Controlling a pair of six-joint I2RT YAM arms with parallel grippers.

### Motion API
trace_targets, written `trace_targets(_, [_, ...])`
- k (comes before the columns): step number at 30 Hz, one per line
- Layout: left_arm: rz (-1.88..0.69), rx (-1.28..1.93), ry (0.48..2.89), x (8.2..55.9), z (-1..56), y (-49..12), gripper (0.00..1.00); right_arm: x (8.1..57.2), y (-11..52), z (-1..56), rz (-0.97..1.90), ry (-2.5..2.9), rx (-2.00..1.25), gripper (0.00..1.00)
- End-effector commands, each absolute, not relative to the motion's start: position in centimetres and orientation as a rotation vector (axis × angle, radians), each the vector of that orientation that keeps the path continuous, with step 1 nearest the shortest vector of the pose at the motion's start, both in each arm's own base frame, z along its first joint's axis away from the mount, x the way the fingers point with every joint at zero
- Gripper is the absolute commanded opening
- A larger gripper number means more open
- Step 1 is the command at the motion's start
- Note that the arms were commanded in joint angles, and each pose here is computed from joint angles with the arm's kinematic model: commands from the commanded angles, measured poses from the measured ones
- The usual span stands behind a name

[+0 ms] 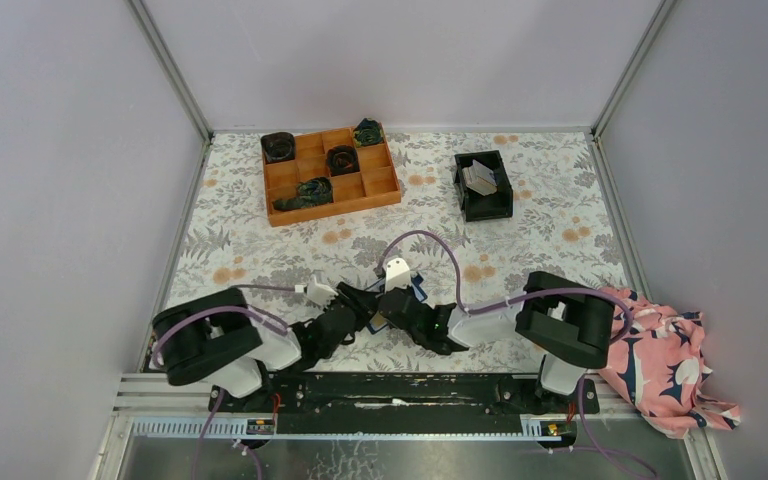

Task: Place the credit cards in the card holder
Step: Insert the credit card into the card holder.

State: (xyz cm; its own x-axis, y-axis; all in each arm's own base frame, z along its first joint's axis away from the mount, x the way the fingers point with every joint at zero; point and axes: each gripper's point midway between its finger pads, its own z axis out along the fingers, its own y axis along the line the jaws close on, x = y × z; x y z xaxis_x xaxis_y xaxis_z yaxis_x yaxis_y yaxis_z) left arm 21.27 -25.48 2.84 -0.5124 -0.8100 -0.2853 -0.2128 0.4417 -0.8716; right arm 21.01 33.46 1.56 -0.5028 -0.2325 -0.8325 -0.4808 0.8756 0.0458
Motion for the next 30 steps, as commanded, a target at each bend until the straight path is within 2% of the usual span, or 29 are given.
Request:
trace_targets(1, [-0.707,-0.700,2.093,20.3,-0.4,-21.9,0.49,22.2,33.4,2.0,0.261,2.078,-0.501,0.00])
trace_targets(9, [-0.658,-0.694,2.045,20.0,1.5,-20.3,0.49,22.6,35.2,4.2,0.312,2.036,-0.528,0.02])
trace_targets(16, [-0.621,-0.690,2.042,19.0,2.0,-18.3,0.50,22.6,36.3,8.5,0.375,1.992,-0.544,0.21])
trace_targets(20, [-0.623,-0.676,2.059,18.5,1.9,-18.2,0.51,22.5,36.2,10.1,0.386,1.985,-0.541,0.29])
trace_targets(27, [-0.629,-0.638,2.119,17.4,1.0,-19.0,0.51,23.5,32.8,11.4,0.224,1.982,-0.511,0.45])
trace_targets(30, [-0.625,-0.631,2.142,17.0,0.4,-19.1,0.51,24.1,30.9,11.3,0.178,1.995,-0.492,0.48])
